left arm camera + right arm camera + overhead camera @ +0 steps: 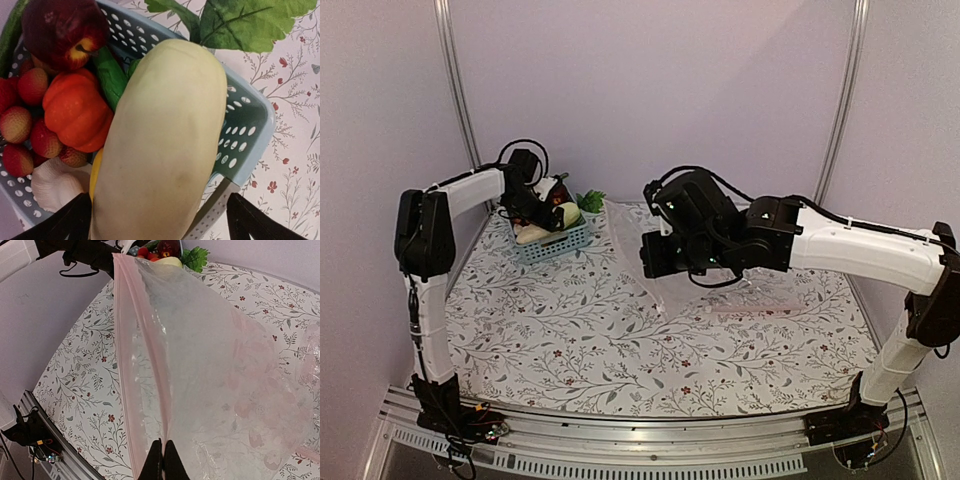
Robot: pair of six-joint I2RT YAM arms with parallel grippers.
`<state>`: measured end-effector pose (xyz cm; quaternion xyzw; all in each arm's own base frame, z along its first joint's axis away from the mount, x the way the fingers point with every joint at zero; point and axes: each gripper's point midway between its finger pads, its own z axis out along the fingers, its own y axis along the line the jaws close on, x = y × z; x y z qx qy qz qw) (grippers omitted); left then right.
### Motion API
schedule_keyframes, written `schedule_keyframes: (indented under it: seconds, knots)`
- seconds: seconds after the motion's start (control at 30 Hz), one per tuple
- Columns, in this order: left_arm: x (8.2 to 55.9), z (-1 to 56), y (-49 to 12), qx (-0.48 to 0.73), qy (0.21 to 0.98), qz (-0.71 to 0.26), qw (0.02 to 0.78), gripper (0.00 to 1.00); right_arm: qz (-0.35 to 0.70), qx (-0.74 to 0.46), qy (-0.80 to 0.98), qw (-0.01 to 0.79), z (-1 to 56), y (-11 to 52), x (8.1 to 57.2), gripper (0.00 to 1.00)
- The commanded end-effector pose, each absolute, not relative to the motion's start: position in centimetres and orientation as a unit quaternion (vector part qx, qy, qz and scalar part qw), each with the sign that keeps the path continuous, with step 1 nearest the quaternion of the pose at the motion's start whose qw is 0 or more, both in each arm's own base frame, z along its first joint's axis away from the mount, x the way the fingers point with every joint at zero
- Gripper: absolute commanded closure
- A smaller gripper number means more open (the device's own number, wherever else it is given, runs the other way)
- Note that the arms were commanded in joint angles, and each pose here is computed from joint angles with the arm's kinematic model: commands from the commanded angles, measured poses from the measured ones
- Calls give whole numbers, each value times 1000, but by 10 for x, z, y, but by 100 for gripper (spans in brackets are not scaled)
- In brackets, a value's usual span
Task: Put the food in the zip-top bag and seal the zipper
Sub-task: Pick up the fake vegetable from the bin.
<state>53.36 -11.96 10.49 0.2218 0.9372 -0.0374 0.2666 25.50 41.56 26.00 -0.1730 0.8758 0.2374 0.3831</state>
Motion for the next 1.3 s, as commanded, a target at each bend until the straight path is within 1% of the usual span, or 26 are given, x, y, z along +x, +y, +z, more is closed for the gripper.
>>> schedule_keyframes:
  seconds: [0.0,0.07,0.13,0.23,0.33,0.5,0.63,0.8,0.97,1.13,1.27]
  knots:
    - [535,91,-113,216,943,-25,252,5,246,-172,871,389,268,412,255,100]
    - [534,89,-112,214,943,-23,252,6,247,-171,870,391,268,412,255,100]
    - [533,89,-111,214,943,-21,255,9,247,-171,870,391,268,412,255,100]
    - [531,88,-110,217,940,-19,263,16,247,-171,870,391,268,412,255,100]
    - [529,87,-107,219,939,-10,266,26,247,-171,870,392,268,412,255,100]
    - [527,88,-103,222,937,1,271,35,246,-172,870,392,268,411,255,100]
    - [529,105,-101,219,930,11,294,38,248,-172,869,392,269,412,255,100]
    - [530,152,-101,203,914,9,352,42,248,-172,867,397,272,411,256,100]
    - [519,205,-99,181,895,2,409,44,244,-171,865,403,275,408,257,100]
    - [486,240,-99,157,889,-14,430,46,233,-169,866,409,274,402,262,100]
    - [437,253,-120,153,885,-49,437,46,223,-158,868,415,268,392,274,100]
